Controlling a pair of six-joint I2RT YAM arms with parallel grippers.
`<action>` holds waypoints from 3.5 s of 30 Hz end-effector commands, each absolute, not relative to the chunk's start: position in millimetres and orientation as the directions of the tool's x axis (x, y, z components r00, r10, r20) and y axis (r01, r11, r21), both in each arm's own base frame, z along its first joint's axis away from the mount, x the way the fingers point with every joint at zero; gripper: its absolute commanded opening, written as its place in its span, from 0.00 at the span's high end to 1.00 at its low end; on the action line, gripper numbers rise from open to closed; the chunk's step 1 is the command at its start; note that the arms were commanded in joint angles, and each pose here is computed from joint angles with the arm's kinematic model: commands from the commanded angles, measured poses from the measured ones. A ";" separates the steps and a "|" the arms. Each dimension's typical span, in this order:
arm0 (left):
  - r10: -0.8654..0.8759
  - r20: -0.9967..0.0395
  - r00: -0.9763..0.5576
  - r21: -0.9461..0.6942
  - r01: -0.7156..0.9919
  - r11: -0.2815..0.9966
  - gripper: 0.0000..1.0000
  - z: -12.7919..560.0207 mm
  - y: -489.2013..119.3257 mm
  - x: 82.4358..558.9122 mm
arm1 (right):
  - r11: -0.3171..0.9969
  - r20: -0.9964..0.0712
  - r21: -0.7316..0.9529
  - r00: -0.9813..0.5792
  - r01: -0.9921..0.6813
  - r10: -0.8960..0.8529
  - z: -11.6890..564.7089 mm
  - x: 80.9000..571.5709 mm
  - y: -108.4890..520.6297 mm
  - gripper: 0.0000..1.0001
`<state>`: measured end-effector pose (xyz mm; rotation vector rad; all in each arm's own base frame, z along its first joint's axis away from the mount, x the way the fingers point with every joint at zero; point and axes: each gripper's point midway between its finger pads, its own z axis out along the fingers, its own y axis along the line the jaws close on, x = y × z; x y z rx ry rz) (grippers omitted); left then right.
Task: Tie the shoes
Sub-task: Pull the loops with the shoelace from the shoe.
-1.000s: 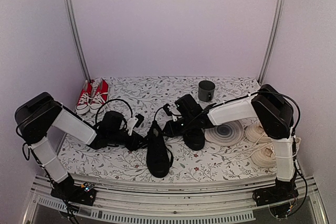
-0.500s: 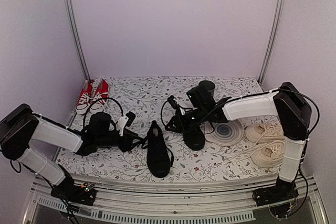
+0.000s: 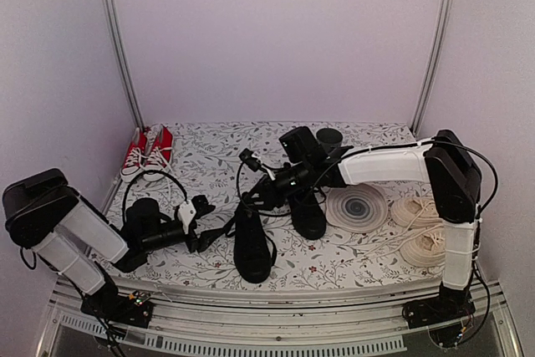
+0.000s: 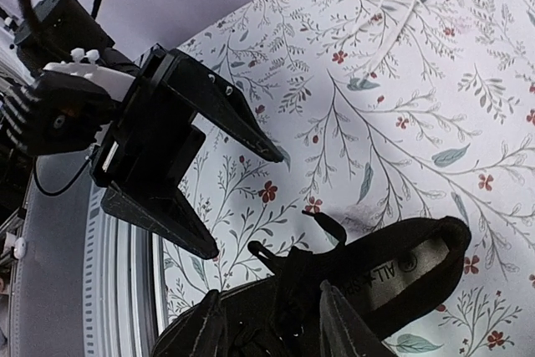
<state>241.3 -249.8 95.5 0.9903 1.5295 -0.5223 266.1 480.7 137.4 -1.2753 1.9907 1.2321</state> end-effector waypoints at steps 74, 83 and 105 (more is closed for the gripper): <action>0.284 -0.958 0.040 0.112 0.964 0.240 0.96 75.5 -299.0 257.4 | 0.036 -0.742 0.480 -0.428 -0.876 -0.516 113.6 250.2 486.1 0.66; 0.279 -0.960 -0.021 0.057 0.962 0.267 0.68 76.5 -291.1 249.0 | 0.053 -0.746 0.458 -0.417 -0.887 -0.519 113.1 254.7 485.9 0.98; 0.391 -0.907 -0.153 0.010 0.923 0.384 0.93 46.2 -273.4 258.6 | 0.043 -0.768 0.447 -0.407 -0.894 -0.495 128.7 249.2 476.0 0.99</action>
